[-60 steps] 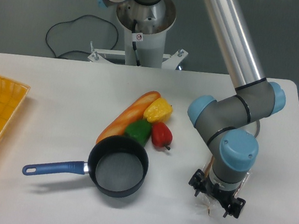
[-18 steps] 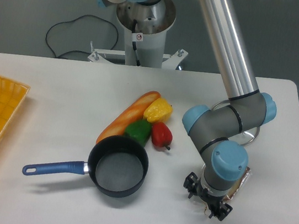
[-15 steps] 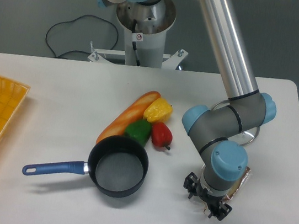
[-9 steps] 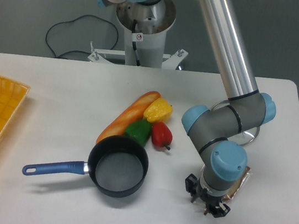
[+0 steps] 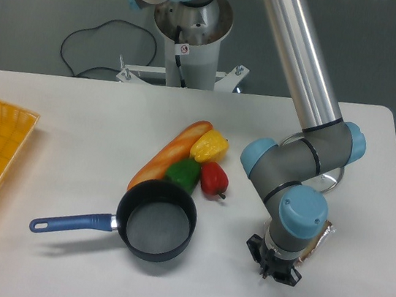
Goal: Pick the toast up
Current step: 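Lift the bagged toast up off the table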
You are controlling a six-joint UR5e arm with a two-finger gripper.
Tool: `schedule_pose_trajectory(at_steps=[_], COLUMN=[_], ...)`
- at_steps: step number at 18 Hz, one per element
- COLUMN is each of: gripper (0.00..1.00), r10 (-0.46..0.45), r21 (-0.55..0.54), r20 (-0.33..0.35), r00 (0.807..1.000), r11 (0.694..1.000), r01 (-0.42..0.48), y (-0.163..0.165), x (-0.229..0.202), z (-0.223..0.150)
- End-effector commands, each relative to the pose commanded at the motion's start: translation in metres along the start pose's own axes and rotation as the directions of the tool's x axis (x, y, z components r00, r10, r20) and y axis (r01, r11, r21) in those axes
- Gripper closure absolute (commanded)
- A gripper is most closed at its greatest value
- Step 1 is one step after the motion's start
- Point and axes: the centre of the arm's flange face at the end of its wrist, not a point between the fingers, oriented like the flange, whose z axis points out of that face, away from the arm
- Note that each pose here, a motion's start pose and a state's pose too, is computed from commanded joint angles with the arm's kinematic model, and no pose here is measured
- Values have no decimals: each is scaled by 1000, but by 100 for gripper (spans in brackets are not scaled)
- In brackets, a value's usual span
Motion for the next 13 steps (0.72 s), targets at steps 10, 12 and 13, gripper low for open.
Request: schedule_pose_trajectory(at_steps=[10, 12, 13], gripper=[96, 96, 96], r10=[-5, 19, 24], r21=[-7, -31, -54], r20=[-3, -37, -48], r00=[1000, 999, 999], r11=[1000, 999, 998], r01=[5, -20, -26], y=[11, 18, 22], x=[17, 22, 24], z=[-53, -72, -80])
